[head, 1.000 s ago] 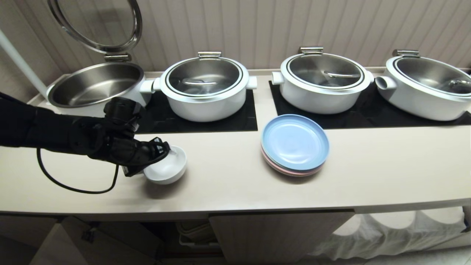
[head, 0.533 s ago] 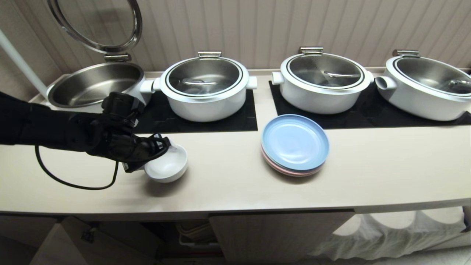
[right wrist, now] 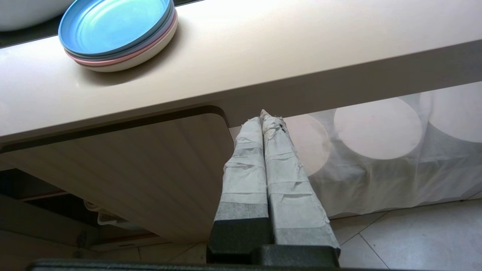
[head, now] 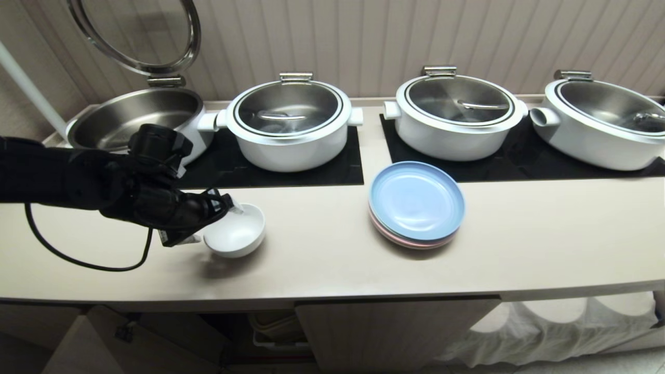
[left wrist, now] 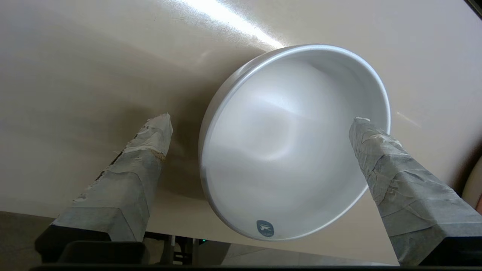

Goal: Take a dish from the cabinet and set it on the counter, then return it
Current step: Place it on the table, then pick up the bowl from the table

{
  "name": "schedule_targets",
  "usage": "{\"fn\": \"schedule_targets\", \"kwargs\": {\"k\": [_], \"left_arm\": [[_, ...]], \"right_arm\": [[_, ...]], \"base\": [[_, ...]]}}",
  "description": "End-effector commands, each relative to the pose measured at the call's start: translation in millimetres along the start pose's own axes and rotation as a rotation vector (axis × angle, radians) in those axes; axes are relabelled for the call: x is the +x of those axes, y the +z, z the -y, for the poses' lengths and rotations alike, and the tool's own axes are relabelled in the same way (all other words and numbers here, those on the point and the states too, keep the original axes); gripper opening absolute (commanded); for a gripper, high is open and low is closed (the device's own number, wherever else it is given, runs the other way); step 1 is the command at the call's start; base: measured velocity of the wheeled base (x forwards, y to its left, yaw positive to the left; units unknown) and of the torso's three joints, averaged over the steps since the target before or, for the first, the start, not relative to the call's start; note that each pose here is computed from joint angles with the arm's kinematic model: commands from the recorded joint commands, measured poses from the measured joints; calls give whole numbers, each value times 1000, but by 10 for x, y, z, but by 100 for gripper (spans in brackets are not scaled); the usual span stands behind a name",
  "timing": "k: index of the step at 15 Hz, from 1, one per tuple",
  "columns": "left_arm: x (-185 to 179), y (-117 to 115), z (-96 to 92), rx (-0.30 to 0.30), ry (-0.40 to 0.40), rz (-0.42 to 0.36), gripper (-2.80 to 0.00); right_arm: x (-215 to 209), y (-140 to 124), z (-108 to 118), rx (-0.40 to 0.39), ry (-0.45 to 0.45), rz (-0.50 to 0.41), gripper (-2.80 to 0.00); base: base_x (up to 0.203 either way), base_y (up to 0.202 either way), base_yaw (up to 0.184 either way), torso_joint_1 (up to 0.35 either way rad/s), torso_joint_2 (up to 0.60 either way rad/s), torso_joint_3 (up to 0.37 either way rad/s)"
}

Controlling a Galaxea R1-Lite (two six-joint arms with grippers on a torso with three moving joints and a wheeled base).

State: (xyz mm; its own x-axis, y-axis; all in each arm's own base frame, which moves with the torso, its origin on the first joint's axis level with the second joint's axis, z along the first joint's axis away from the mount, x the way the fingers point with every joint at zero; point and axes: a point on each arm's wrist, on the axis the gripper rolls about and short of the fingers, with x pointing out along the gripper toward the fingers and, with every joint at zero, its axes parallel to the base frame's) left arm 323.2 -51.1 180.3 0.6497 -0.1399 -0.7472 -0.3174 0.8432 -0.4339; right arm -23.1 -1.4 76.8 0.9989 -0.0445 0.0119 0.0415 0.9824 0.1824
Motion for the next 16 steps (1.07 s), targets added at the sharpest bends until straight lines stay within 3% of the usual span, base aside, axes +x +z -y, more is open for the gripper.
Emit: {"fn": "schedule_targets", "kwargs": {"k": [1, 9, 10, 11, 16], "left_arm": [[-148, 5, 2, -5, -9, 13, 0], [-545, -58, -62, -6, -41, 71, 0], [-593, -82, -78, -5, -43, 75, -73], [-665, -117, -98, -3, -48, 83, -280], [-1099, -292, -212, 22, -91, 151, -280]], "right_arm": [[1, 0, 0, 1, 0, -1, -280], [1, 0, 0, 1, 0, -1, -280], [1, 0, 0, 1, 0, -1, -280], [1, 0, 0, 2, 0, -1, -280], [1, 0, 0, 1, 0, -1, -280]], "base": [[0, 0, 0, 0, 0, 0], [0, 0, 0, 0, 0, 0], [0, 0, 0, 0, 0, 0], [0, 0, 0, 0, 0, 0], [0, 0, 0, 0, 0, 0]]}}
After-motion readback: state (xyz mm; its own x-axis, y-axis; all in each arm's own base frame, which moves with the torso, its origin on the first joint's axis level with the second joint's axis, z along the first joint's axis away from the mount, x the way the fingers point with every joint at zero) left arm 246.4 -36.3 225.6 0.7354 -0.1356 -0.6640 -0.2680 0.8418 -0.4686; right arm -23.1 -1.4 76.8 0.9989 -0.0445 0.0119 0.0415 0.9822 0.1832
